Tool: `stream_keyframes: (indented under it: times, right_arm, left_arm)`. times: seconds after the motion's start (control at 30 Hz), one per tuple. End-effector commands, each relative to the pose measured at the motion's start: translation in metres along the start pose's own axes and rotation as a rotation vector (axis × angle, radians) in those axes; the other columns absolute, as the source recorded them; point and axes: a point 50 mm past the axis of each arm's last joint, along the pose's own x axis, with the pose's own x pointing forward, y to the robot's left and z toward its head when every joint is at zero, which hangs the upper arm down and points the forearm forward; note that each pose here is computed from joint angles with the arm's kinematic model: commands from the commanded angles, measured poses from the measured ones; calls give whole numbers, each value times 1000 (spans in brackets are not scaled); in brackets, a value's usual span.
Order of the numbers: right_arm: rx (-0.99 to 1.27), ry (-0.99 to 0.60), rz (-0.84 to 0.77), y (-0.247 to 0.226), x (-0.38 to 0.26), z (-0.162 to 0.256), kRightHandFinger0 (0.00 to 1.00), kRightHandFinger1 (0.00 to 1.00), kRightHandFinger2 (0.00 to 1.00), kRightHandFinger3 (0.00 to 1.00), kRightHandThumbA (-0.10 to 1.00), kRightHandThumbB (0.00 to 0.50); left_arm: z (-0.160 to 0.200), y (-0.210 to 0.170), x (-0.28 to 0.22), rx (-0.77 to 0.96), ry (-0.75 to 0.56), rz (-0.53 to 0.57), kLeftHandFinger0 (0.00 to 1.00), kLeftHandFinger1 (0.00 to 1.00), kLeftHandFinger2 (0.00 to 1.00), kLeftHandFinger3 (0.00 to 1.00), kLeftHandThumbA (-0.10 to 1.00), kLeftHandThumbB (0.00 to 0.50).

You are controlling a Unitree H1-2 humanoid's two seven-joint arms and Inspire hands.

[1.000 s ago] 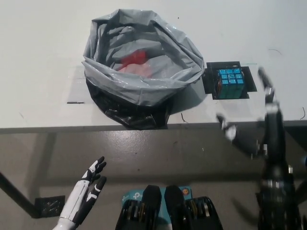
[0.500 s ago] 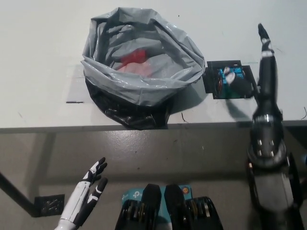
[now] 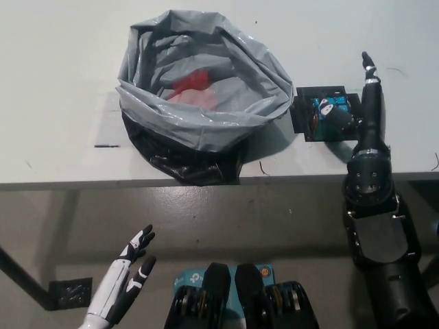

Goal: Use the right hand to pick up a rubix's cube and place it into a plastic bag and lift the bag

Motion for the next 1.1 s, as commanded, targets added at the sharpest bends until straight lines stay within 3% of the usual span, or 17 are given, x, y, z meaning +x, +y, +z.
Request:
stream_keyframes:
  times: [0.0, 0.17, 0.47, 0.8, 0.93, 1.07]
  right_arm:
    - [33, -47, -32, 1, 17, 32, 1000, 1000, 1000, 1000, 751, 500]
    - [32, -13, 1, 6, 15, 25, 1000, 1000, 1000, 1000, 751, 495]
    - [23, -22, 43, 6, 16, 25, 1000, 1000, 1000, 1000, 958, 500]
    - [46, 24, 65, 11, 19, 20, 1000, 1000, 1000, 1000, 885, 500]
    - [76, 72, 67, 12, 24, 8, 1000, 1000, 1000, 1000, 782, 500]
    - [68, 112, 61, 10, 30, -5, 1000, 1000, 1000, 1000, 777, 500]
  left_arm:
    - [8, 3, -1, 17, -62, 0, 1000, 1000, 1000, 1000, 1000, 129]
    - [8, 3, 0, 10, -62, 1, 1000, 1000, 1000, 1000, 1000, 134]
    - [8, 2, 1, 4, -66, -2, 1000, 1000, 1000, 1000, 1000, 129]
    - [7, 2, -1, 6, -66, -2, 1000, 1000, 1000, 1000, 1000, 129]
    - [7, 1, -1, 1, -65, -3, 1000, 1000, 1000, 1000, 1000, 137]
    - [7, 1, -2, -4, -70, -3, 1000, 1000, 1000, 1000, 1000, 135]
